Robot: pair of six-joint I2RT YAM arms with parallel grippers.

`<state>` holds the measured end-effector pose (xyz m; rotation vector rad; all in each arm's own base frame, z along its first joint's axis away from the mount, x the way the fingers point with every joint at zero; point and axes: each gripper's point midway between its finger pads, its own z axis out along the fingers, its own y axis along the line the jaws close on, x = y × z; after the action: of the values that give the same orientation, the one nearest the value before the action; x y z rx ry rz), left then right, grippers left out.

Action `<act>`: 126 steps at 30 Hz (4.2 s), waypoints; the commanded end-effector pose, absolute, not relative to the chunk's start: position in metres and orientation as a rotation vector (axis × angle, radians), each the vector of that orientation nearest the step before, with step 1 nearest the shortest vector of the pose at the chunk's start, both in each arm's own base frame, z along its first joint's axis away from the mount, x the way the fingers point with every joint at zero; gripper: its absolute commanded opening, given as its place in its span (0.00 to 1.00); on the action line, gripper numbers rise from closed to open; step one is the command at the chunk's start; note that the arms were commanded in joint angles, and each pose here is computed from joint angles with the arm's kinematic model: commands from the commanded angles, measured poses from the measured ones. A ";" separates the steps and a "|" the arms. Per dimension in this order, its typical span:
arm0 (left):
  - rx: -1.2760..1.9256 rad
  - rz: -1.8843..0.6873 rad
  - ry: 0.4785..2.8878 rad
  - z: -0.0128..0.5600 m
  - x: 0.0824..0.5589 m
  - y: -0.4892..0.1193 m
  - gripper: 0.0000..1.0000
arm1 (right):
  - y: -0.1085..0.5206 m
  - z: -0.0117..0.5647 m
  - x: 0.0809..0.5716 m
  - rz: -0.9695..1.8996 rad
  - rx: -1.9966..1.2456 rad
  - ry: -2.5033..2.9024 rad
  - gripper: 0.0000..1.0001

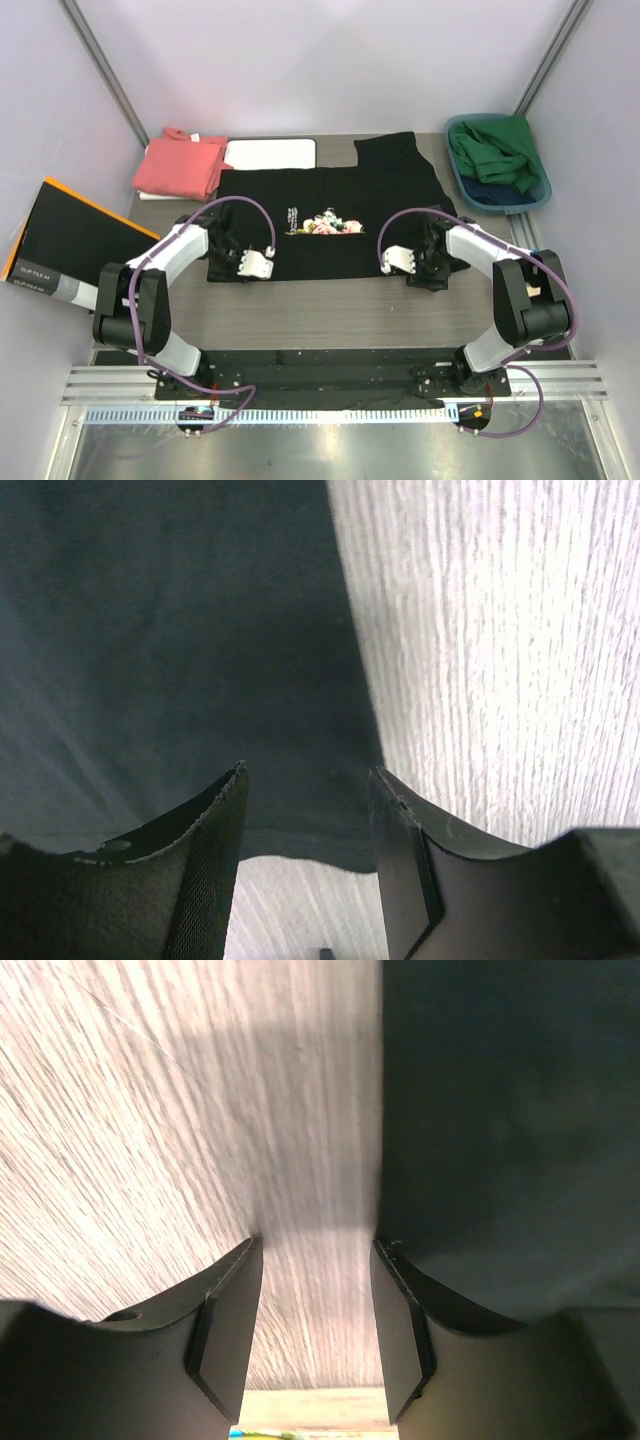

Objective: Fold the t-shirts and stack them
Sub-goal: Fold the flattened tshirt in 1/3 of the way, then grap the side of the flattened tshirt furthest away from the robot with both arms

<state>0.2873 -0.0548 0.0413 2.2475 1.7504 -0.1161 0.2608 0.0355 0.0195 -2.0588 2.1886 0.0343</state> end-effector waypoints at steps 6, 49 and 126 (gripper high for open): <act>2.226 -0.119 1.775 0.031 0.285 -0.057 0.52 | 0.036 0.014 0.301 -0.135 -1.969 2.163 0.53; 2.205 -0.247 1.891 0.001 0.272 -0.070 0.49 | 0.064 0.041 0.291 0.127 -1.984 2.182 0.57; 1.667 -0.016 2.133 0.133 0.469 -0.022 0.68 | 0.080 0.113 0.516 0.235 -0.728 2.364 0.54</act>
<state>0.4124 -0.0628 0.1226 1.7719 2.0781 -0.1745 0.4448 0.0707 0.0958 -1.0294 2.4273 0.1628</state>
